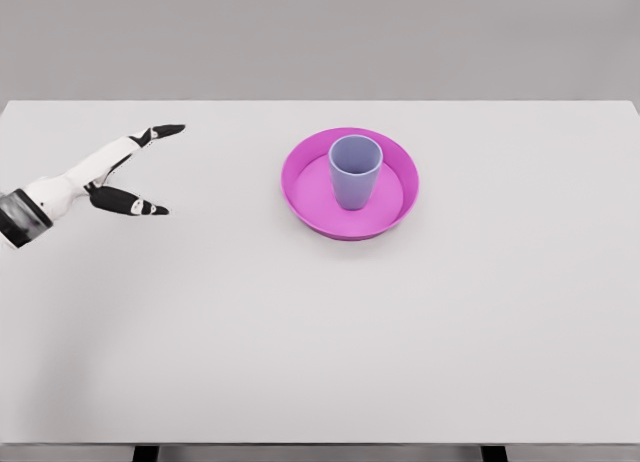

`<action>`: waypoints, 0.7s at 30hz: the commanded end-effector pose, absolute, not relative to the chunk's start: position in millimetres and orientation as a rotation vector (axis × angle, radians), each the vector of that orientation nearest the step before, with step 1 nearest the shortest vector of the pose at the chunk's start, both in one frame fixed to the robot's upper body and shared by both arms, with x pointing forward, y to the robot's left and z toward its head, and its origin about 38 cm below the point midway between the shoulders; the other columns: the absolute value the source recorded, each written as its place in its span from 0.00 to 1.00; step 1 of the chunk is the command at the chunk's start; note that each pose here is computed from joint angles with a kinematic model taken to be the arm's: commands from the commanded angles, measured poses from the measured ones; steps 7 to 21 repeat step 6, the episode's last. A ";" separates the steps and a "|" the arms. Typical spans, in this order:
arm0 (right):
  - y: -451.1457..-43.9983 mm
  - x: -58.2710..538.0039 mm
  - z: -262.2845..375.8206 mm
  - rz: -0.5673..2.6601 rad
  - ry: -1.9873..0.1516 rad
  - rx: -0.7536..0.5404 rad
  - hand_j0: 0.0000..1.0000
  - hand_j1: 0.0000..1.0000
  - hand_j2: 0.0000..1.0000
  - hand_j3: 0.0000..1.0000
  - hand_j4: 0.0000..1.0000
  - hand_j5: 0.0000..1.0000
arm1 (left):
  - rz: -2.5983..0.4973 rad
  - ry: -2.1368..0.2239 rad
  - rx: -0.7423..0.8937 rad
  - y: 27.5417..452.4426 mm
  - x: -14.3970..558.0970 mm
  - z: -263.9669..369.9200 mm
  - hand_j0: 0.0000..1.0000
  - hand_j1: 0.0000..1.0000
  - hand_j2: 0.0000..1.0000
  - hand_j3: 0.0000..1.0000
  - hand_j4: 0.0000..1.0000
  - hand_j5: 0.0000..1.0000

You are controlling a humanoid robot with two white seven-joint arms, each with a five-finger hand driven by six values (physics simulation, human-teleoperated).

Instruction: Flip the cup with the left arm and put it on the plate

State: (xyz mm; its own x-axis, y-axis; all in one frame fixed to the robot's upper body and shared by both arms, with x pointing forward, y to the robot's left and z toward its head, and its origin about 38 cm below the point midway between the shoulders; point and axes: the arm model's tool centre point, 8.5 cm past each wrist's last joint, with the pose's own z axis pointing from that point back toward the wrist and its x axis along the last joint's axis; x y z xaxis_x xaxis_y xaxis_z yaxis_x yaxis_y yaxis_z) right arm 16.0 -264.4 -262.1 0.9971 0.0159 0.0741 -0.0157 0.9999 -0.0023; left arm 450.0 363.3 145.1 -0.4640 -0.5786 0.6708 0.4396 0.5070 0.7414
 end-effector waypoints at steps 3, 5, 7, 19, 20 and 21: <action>-264.4 16.0 -262.1 0.016 -0.074 -0.002 1.00 1.00 1.00 1.00 1.00 1.00 | -1.131 -1.681 0.224 419.2 439.6 172.5 1.00 1.00 1.00 1.00 1.00 1.00; -264.4 16.0 -262.1 0.016 -0.074 -0.002 1.00 1.00 1.00 1.00 1.00 1.00 | -1.130 -1.680 0.223 419.2 439.3 171.8 1.00 1.00 1.00 1.00 1.00 1.00; -264.4 16.0 -262.1 0.016 -0.074 -0.002 1.00 1.00 1.00 1.00 1.00 1.00 | -1.132 -1.679 0.222 418.9 439.3 171.5 1.00 1.00 1.00 1.00 1.00 1.00; -264.4 16.0 -262.1 0.016 -0.074 -0.002 1.00 1.00 1.00 1.00 1.00 1.00 | -1.132 -1.679 0.222 418.9 439.3 171.5 1.00 1.00 1.00 1.00 1.00 1.00; -264.4 16.0 -262.1 0.016 -0.074 -0.002 1.00 1.00 1.00 1.00 1.00 1.00 | -1.132 -1.679 0.222 418.9 439.3 171.5 1.00 1.00 1.00 1.00 1.00 1.00; -264.4 16.0 -262.1 0.016 -0.074 -0.002 1.00 1.00 1.00 1.00 1.00 1.00 | -1.132 -1.679 0.222 418.9 439.3 171.5 1.00 1.00 1.00 1.00 1.00 1.00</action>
